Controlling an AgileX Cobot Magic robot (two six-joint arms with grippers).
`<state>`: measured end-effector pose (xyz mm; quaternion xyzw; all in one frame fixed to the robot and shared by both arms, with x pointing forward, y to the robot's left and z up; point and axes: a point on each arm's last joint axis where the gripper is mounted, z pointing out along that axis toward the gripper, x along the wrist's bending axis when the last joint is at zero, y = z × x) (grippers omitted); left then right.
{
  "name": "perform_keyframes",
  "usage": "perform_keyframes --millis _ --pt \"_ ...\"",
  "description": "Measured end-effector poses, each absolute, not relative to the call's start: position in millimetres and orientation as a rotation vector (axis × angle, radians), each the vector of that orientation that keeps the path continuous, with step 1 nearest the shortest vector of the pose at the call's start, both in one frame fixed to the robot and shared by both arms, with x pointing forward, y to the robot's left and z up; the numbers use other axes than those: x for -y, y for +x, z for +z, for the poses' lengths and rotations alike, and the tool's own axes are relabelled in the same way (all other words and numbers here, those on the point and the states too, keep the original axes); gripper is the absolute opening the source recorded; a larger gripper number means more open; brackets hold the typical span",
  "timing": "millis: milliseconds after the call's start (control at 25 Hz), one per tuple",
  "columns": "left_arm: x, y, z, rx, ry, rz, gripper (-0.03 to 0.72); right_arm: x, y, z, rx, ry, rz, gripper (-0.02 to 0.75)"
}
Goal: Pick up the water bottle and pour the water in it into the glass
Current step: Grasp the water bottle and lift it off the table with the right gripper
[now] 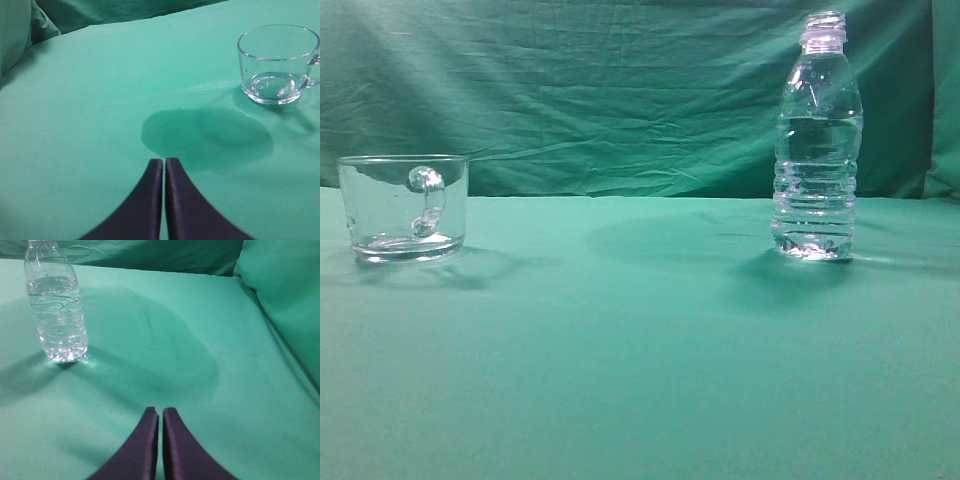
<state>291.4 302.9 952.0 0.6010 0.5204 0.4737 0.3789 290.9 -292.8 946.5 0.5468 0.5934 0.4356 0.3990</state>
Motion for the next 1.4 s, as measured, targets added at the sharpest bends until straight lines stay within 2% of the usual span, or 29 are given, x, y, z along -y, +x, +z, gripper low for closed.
perform_keyframes --millis 760,1000,1400 --pt "-303 291 952 -1.33 1.535 1.21 0.0 292 291 948 -1.482 1.39 1.129 0.0" --pt "-303 291 952 -1.33 1.535 1.21 0.0 293 295 967 -1.229 1.376 1.371 0.0" --pt "-303 291 952 -1.33 1.535 1.21 0.0 297 295 987 -1.068 1.269 1.442 0.0"
